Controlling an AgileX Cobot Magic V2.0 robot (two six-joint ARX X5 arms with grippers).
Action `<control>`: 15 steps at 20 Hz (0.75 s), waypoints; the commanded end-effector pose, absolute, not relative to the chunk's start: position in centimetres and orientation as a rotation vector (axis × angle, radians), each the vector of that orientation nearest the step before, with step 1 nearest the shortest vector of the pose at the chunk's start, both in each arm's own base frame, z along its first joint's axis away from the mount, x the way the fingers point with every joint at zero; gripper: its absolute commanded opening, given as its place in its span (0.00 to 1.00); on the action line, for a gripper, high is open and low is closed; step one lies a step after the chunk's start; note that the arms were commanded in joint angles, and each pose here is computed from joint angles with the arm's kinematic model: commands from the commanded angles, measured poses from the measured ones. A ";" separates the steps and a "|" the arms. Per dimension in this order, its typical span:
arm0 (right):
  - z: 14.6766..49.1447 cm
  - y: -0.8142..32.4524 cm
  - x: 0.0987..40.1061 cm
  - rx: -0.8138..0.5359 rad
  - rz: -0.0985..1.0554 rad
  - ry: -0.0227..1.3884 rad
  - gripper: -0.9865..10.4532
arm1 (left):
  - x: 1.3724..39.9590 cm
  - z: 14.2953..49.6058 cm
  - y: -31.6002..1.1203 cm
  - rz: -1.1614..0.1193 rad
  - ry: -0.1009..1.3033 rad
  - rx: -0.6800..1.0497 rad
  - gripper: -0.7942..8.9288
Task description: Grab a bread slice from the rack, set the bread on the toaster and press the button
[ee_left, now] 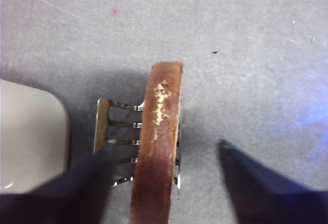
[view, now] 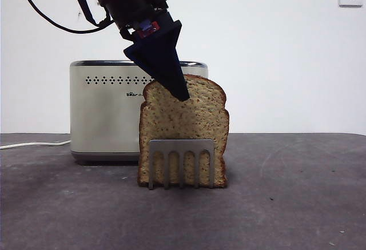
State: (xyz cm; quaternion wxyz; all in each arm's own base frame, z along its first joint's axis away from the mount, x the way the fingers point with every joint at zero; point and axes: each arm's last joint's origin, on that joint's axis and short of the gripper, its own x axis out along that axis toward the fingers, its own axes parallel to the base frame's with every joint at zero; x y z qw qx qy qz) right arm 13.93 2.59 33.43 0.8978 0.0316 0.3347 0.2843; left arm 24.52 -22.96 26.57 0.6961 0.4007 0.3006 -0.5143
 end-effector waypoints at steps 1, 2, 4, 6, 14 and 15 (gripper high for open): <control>33.5 2.6 13.9 0.057 0.596 0.689 0.08 | 24.5 26.4 -23.1 -1.162 0.669 0.895 0.14; 33.5 2.6 13.9 0.058 0.596 0.689 0.08 | 24.5 26.4 -23.1 -1.163 0.672 0.896 0.13; 33.5 2.6 13.9 0.057 0.596 0.689 0.08 | 24.5 26.4 -23.1 -1.163 0.673 0.896 0.07; 33.5 2.6 13.9 0.057 0.596 0.689 0.08 | 24.5 26.4 -23.1 -1.181 0.669 0.883 0.07; 33.5 2.6 13.9 0.058 0.596 0.689 0.08 | 24.4 28.2 -23.0 -1.168 0.623 0.877 0.07; 33.5 2.6 13.9 0.058 0.596 0.689 0.08 | 24.3 29.2 -22.9 -1.164 0.602 0.873 0.07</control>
